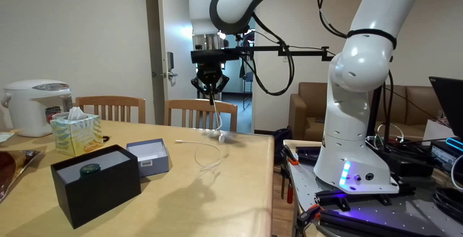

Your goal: Remove the white cable from the black box then put it on the table

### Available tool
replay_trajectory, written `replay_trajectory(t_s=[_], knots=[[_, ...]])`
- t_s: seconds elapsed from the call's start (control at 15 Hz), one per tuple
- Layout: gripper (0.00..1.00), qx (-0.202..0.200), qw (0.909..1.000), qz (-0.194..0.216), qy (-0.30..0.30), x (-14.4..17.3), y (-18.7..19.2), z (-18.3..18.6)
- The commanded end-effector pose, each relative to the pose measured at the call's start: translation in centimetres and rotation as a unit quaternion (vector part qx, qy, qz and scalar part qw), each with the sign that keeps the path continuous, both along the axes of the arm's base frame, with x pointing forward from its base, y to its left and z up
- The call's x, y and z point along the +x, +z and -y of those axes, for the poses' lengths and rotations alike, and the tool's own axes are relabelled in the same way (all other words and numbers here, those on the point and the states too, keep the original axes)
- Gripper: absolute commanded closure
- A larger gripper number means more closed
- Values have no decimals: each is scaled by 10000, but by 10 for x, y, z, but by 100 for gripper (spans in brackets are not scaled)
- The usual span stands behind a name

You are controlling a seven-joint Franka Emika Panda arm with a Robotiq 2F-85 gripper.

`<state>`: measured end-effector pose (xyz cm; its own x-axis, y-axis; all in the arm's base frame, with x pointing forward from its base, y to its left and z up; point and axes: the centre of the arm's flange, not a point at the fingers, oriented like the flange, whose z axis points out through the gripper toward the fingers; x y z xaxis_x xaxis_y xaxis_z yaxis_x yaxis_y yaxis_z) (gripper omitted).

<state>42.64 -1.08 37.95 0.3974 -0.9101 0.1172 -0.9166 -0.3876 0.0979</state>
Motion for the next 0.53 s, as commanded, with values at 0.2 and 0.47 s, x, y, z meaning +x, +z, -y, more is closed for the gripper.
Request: replay_trajectory(t_s=[0.2,0.47], knots=[[99,-54,9947,-761,686,32,-42,-30],[99,33,9911,-1000,873,44,-82,-41]])
